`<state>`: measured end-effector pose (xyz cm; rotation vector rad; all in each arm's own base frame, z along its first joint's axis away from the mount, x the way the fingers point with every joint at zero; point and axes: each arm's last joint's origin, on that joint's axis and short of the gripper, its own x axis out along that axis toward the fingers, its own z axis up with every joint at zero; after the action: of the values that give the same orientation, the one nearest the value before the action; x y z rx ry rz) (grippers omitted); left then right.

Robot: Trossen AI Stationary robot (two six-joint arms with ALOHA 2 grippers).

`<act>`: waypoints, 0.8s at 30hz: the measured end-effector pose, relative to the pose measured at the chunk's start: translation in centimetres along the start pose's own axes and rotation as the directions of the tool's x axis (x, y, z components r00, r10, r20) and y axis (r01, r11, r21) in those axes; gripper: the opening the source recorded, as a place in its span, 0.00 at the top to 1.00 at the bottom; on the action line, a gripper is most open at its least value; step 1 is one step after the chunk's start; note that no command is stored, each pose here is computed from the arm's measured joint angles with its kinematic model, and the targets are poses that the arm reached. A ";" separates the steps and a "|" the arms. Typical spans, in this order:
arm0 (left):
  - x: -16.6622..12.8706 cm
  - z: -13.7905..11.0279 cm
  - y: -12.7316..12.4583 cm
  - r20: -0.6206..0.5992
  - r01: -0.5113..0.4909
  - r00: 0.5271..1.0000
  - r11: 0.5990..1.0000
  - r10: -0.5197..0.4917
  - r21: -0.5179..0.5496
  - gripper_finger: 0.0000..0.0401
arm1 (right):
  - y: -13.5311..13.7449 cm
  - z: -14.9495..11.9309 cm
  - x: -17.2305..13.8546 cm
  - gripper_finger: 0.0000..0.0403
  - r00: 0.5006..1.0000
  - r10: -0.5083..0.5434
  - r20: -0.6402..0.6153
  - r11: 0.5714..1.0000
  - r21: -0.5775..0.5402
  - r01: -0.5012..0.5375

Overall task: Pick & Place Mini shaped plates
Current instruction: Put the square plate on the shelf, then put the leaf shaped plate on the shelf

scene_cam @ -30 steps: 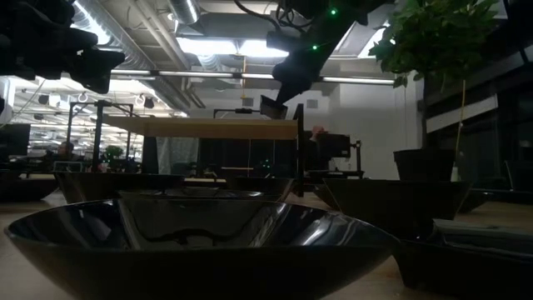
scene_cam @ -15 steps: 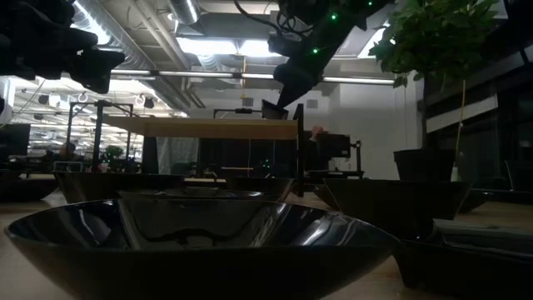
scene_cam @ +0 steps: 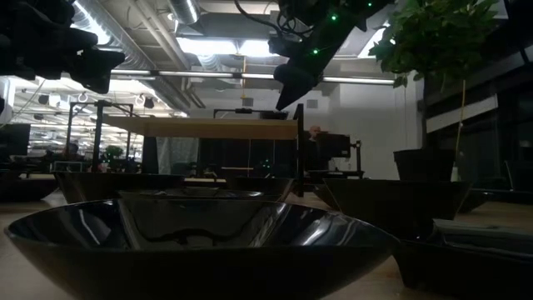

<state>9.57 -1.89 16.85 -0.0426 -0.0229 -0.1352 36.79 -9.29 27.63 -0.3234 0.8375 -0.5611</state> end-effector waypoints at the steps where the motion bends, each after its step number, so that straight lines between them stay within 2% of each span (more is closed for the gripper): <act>1: 0.0 0.0 0.0 0.000 0.000 1.000 1.000 0.000 0.000 0.48 | 0.0 0.0 0.0 0.87 1.000 0.000 0.001 1.000 0.001 0.000; 8: 0.0 0.0 0.0 0.000 0.000 1.000 1.000 0.000 0.000 0.48 | 0.2 0.2 -0.1 0.69 1.000 0.006 0.019 0.999 0.050 -0.007; 11: 0.0 0.0 0.0 0.000 0.000 1.000 1.000 0.000 0.000 0.48 | 1.1 0.6 -0.6 0.64 0.998 0.048 0.051 0.999 -0.010 -0.048; 19: 0.0 0.0 0.0 0.000 0.000 1.000 1.000 0.000 0.000 0.48 | 4.5 1.8 -2.7 0.62 0.990 0.059 0.132 0.990 -0.137 -0.040; 24: 0.0 0.0 0.0 0.000 0.000 1.000 1.000 0.000 0.000 0.48 | 7.1 1.6 -4.2 0.62 0.975 0.178 0.131 0.970 -0.189 -0.151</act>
<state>9.57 -1.89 16.86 -0.0426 -0.0231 -0.1352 38.18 -1.00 27.85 -0.4483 0.7645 -0.3035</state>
